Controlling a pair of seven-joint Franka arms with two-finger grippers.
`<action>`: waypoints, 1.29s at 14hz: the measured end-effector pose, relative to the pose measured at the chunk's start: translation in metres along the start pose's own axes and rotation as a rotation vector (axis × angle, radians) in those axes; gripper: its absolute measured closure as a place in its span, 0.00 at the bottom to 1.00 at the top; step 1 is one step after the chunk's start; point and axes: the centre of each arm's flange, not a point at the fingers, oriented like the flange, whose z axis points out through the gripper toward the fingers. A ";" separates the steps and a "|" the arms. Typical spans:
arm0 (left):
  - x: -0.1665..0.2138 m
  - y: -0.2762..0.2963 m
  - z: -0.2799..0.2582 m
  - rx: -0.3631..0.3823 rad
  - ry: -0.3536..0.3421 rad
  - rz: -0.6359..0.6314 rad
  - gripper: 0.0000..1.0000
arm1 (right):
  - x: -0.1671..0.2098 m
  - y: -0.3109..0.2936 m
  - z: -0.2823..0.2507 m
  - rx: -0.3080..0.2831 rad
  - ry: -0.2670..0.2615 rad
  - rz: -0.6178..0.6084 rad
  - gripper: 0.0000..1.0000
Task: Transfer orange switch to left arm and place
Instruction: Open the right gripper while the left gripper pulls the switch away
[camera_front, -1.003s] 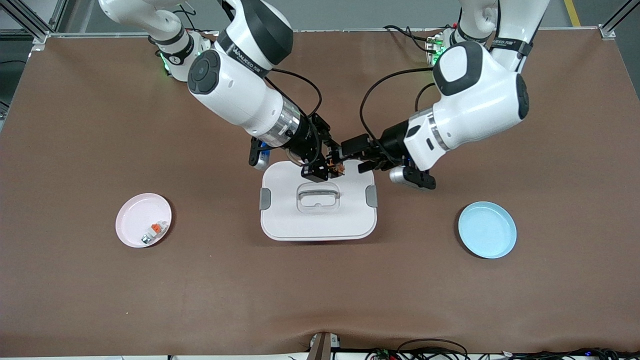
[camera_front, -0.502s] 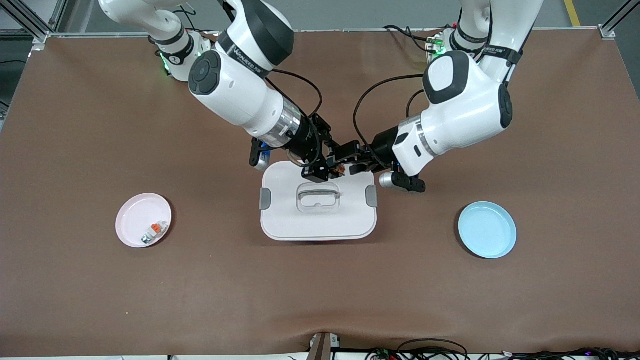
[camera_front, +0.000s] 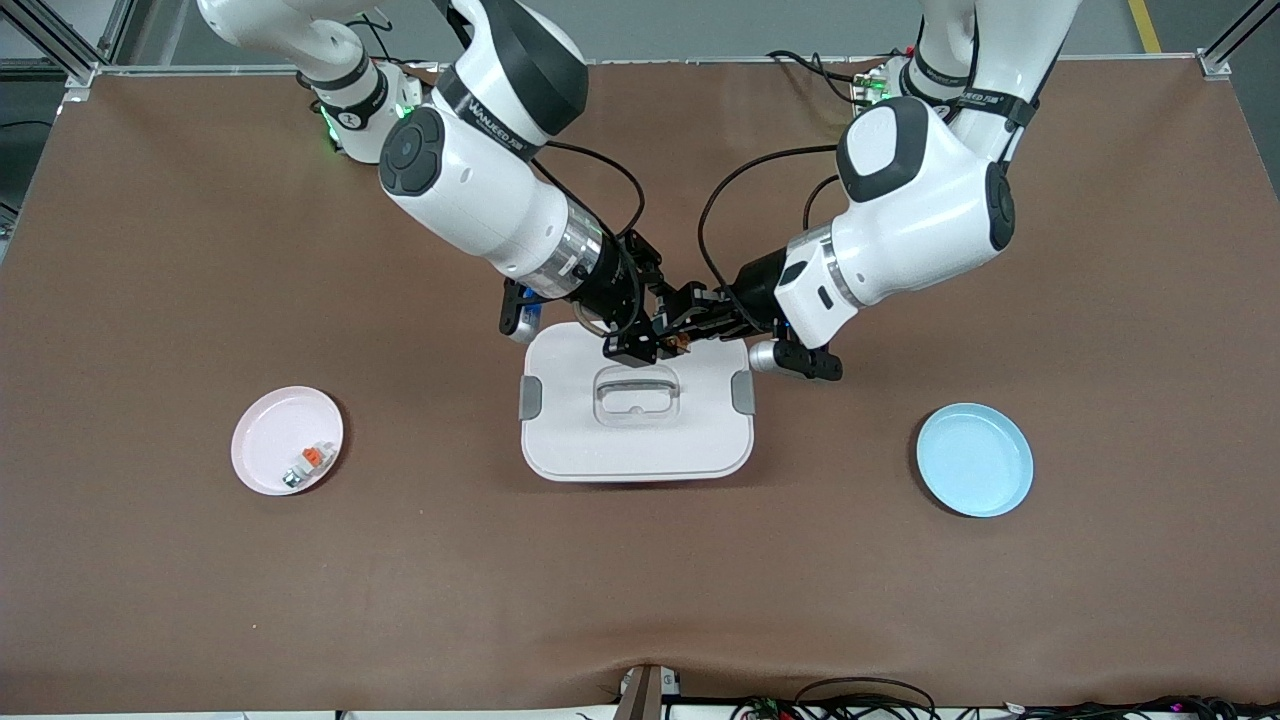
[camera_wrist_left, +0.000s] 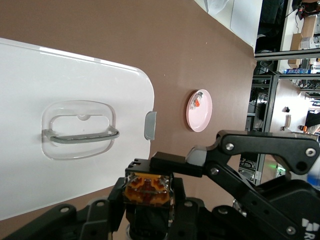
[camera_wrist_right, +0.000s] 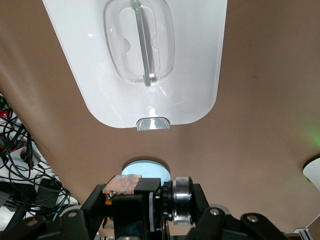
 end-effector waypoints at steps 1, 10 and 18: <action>-0.001 0.001 0.000 0.012 0.000 0.004 0.59 | 0.000 0.000 0.000 -0.002 -0.001 0.001 0.28; 0.008 -0.024 -0.053 0.126 -0.139 -0.033 0.59 | -0.013 0.006 -0.003 -0.002 -0.035 0.006 0.00; 0.041 -0.098 -0.145 0.345 -0.073 -0.303 0.59 | -0.006 -0.001 -0.006 0.013 -0.023 -0.142 0.00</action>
